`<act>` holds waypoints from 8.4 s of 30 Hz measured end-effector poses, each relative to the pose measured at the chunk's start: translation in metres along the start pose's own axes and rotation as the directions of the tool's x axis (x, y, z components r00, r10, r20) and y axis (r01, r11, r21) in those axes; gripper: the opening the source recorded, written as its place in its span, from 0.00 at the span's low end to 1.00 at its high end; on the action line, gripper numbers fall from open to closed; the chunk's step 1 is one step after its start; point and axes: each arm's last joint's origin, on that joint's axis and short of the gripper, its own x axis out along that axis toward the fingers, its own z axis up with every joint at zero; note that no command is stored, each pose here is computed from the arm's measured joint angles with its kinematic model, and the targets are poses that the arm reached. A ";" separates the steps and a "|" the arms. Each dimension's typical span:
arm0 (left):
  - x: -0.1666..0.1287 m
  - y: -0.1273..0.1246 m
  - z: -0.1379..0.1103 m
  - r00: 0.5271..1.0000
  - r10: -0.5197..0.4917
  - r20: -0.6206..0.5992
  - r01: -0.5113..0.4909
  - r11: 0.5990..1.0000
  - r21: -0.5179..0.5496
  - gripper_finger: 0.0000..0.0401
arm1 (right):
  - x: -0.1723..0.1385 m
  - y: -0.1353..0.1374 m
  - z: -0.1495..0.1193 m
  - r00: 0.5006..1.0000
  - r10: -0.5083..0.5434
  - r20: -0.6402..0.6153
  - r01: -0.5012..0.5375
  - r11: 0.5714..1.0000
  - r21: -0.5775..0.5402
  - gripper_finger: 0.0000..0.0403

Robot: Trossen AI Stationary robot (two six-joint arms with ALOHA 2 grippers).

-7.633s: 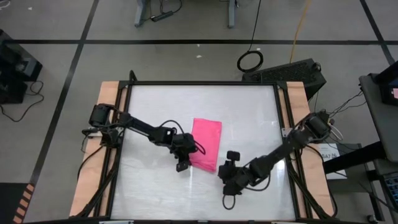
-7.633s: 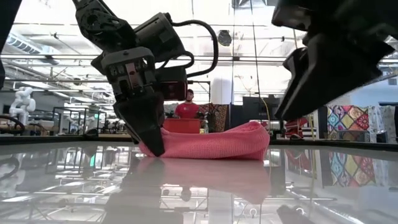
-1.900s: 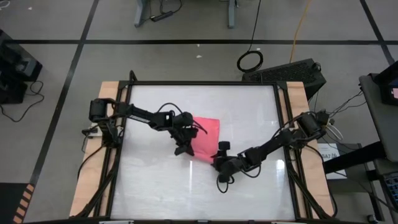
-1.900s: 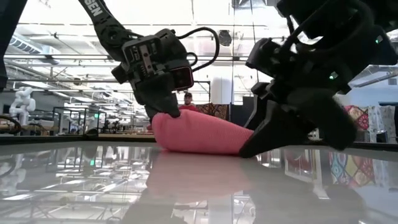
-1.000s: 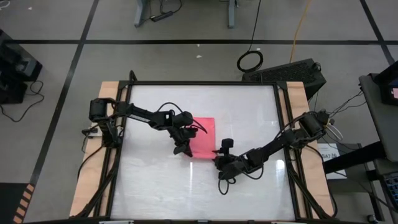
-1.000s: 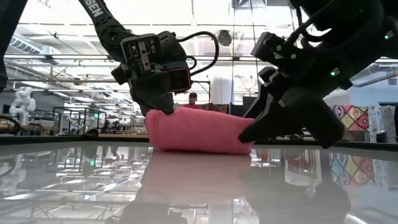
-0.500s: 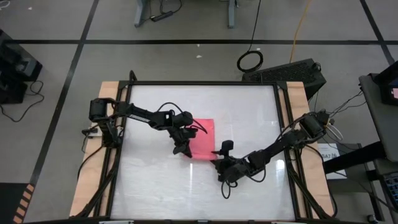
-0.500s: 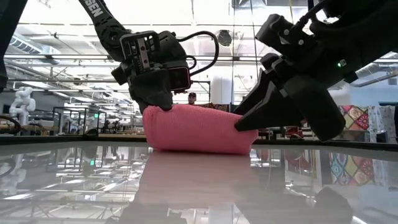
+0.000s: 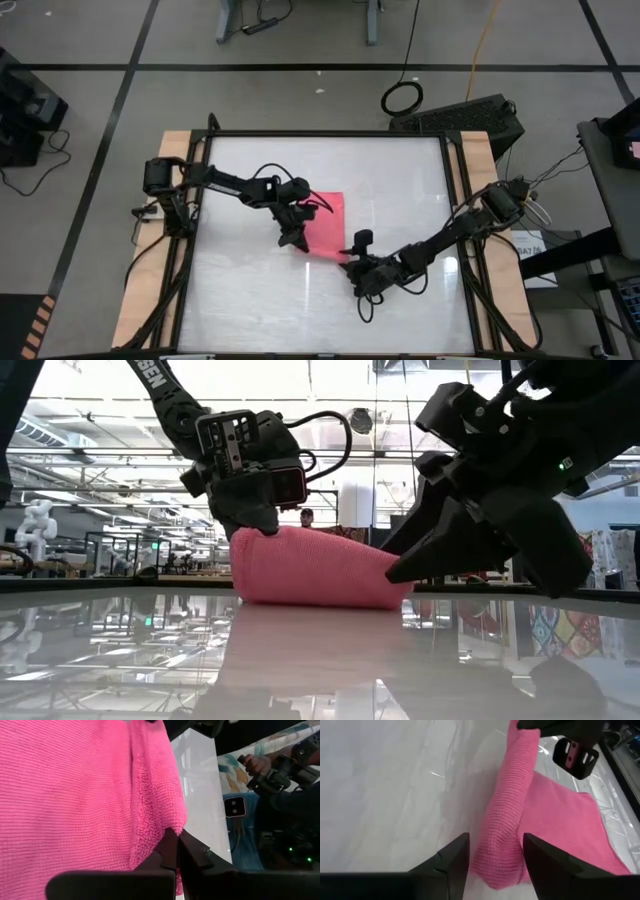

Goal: Roll towel
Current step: Roll the pink microfiber cloth

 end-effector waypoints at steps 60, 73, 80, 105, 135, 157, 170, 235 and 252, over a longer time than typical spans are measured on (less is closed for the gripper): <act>0.046 -0.010 -0.037 0.954 0.193 -0.228 -0.179 0.981 0.080 0.01 | 0.050 -0.073 -0.017 0.748 0.664 0.013 -0.337 0.363 0.869 0.09; 0.047 -0.006 -0.038 0.953 0.204 -0.226 -0.198 0.979 0.051 0.01 | 0.030 -0.078 -0.004 0.836 0.548 -0.004 -0.363 0.560 0.745 0.45; 0.047 -0.006 -0.038 0.953 0.203 -0.226 -0.197 0.979 0.049 0.01 | 0.001 -0.063 0.012 0.902 0.431 -0.004 -0.378 0.796 0.472 0.48; 0.047 -0.006 -0.039 0.955 0.185 -0.234 -0.185 0.983 0.022 0.01 | 0.001 -0.010 0.006 0.968 0.250 0.012 -0.249 0.966 -0.066 0.57; 0.045 -0.006 -0.029 0.965 0.164 -0.205 -0.163 0.986 0.023 0.01 | 0.029 -0.033 -0.007 0.959 0.278 -0.059 -0.272 0.958 0.092 0.19; 0.004 -0.063 -0.009 0.977 0.212 -0.009 -0.204 0.949 0.240 0.50 | 0.028 -0.030 -0.005 0.868 0.496 -0.018 -0.355 0.646 0.676 0.00; 0.049 -0.095 -0.054 0.820 0.571 0.045 -0.448 0.590 0.672 0.50 | 0.024 -0.023 0.000 0.823 0.567 0.043 -0.398 0.520 0.756 0.00; 0.066 -0.051 -0.067 0.800 0.563 0.208 -0.450 0.333 0.829 0.10 | 0.024 -0.024 0.006 0.784 0.611 0.106 -0.409 0.381 0.829 0.00; 0.075 -0.055 -0.063 0.902 0.432 0.009 -0.262 0.530 0.807 0.01 | -0.025 -0.041 0.023 0.780 0.623 0.060 -0.424 0.457 0.782 0.25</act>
